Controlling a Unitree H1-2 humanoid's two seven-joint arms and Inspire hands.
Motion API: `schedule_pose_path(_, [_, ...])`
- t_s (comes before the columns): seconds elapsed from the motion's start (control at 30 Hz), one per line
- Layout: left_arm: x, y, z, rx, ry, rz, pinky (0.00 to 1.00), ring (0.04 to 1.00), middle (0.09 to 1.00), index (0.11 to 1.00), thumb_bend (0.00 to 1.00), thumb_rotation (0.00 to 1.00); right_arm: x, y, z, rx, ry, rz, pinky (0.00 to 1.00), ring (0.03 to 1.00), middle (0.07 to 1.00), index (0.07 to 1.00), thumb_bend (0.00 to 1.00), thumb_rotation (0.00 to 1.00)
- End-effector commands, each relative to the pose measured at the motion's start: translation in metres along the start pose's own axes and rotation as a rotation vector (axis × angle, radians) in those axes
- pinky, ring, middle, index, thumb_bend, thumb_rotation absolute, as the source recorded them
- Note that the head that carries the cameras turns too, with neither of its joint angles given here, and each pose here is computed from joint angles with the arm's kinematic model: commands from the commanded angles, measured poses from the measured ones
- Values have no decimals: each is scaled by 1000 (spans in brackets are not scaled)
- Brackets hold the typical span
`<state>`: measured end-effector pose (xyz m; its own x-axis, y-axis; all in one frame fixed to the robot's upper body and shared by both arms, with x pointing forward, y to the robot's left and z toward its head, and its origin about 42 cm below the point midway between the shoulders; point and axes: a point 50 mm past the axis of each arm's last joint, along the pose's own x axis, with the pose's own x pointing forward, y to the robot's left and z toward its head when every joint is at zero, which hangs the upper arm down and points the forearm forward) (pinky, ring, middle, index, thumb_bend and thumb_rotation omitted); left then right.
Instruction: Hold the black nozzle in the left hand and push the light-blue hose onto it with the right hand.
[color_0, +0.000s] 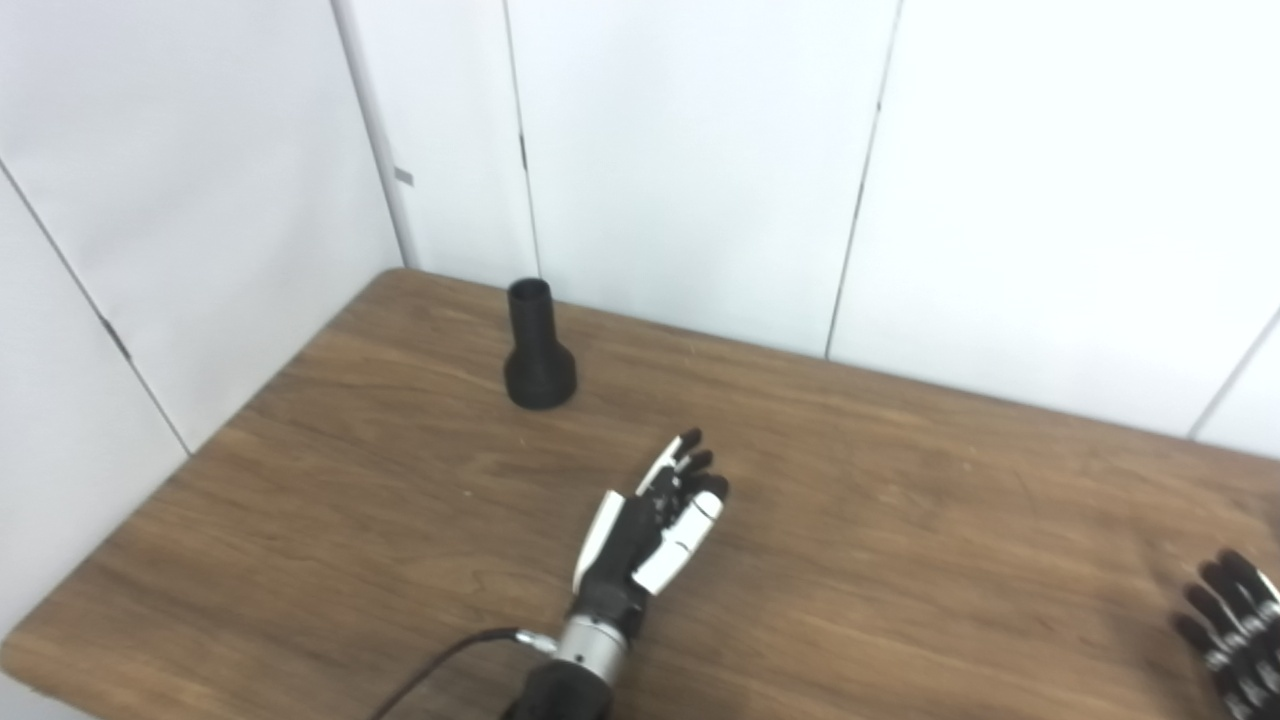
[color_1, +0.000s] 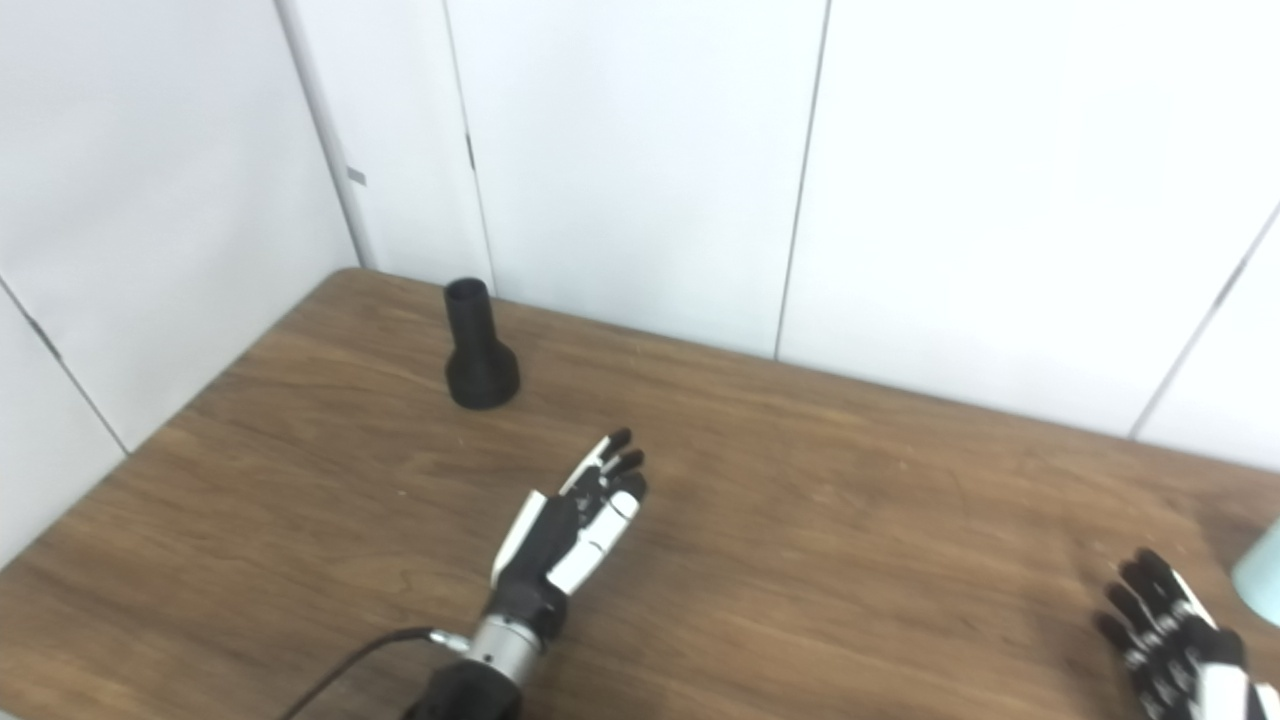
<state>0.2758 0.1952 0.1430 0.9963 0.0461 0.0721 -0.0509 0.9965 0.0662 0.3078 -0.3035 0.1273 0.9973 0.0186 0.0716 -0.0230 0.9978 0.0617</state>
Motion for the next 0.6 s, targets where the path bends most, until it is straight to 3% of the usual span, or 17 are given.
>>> schedule_pose_path(0.0, [9, -6, 12, -18, -80, -3, 922, 934, 935, 927, 385, 704, 7, -7, 4, -20, -22, -15, 904, 923, 913, 919, 570, 979])
schedule_pose_path(0.37, [10, -3, 8, -47, -85, -6, 961, 968, 965, 945, 380, 674, 8, -6, 1, -18, -22, -9, 940, 930, 919, 928, 495, 1000])
schedule_pose_path(0.43, [9, 1, 10, -35, -89, 5, 953, 964, 965, 945, 408, 639, 8, -6, 1, -15, -21, -11, 934, 926, 916, 924, 488, 1000])
schedule_pose_path(0.57, [6, 13, 21, 57, -101, 60, 886, 925, 932, 917, 535, 443, 6, -6, 2, -4, -18, -12, 915, 915, 909, 916, 490, 1000])
